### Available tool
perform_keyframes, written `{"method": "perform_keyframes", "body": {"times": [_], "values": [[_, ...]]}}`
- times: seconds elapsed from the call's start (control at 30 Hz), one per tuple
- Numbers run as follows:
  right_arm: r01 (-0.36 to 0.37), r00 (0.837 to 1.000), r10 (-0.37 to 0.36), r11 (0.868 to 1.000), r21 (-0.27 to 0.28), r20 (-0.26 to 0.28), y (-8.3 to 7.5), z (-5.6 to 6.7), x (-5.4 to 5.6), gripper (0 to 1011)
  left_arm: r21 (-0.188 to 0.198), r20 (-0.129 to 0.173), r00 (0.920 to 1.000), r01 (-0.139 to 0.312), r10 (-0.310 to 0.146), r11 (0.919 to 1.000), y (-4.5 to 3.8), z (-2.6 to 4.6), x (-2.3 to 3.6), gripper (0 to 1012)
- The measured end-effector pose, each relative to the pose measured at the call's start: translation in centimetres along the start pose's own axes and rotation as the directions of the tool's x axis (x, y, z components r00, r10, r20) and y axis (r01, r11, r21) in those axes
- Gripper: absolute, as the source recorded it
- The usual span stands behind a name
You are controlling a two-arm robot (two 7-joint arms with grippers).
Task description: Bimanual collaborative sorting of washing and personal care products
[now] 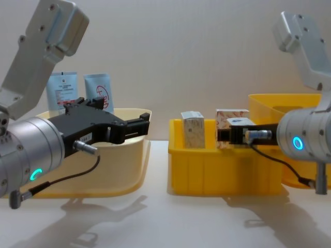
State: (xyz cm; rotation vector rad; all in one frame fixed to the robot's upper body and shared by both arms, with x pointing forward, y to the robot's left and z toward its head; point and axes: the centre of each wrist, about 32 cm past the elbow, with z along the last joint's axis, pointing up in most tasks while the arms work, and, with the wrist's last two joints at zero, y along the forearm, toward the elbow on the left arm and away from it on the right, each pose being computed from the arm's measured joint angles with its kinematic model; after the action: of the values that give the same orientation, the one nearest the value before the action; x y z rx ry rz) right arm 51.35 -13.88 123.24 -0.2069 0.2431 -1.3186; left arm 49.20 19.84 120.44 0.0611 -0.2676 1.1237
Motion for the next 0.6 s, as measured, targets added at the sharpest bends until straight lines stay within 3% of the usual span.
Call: {"method": "perform_keyframes", "body": {"times": [0.13, 0.33, 0.6], "values": [[0.000, 1.000, 0.000, 1.000, -0.001, 0.001, 0.07, 0.00, -0.02, 559, 0.000, 0.000, 1.0000, 0.000, 0.000, 1.0000, 0.00, 0.00, 0.00, 1003], [0.001, 1.000, -0.001, 1.000, -0.003, 0.003, 0.14, 0.01, -0.04, 435, 0.000, 0.000, 1.0000, 0.000, 0.000, 1.0000, 0.00, 0.00, 0.00, 1003], [0.002, 1.000, -0.001, 1.000, -0.003, 0.004, 0.18, 0.02, -0.05, 413, 0.000, 0.000, 1.0000, 0.000, 0.000, 1.0000, 0.00, 0.00, 0.00, 1003]]}}
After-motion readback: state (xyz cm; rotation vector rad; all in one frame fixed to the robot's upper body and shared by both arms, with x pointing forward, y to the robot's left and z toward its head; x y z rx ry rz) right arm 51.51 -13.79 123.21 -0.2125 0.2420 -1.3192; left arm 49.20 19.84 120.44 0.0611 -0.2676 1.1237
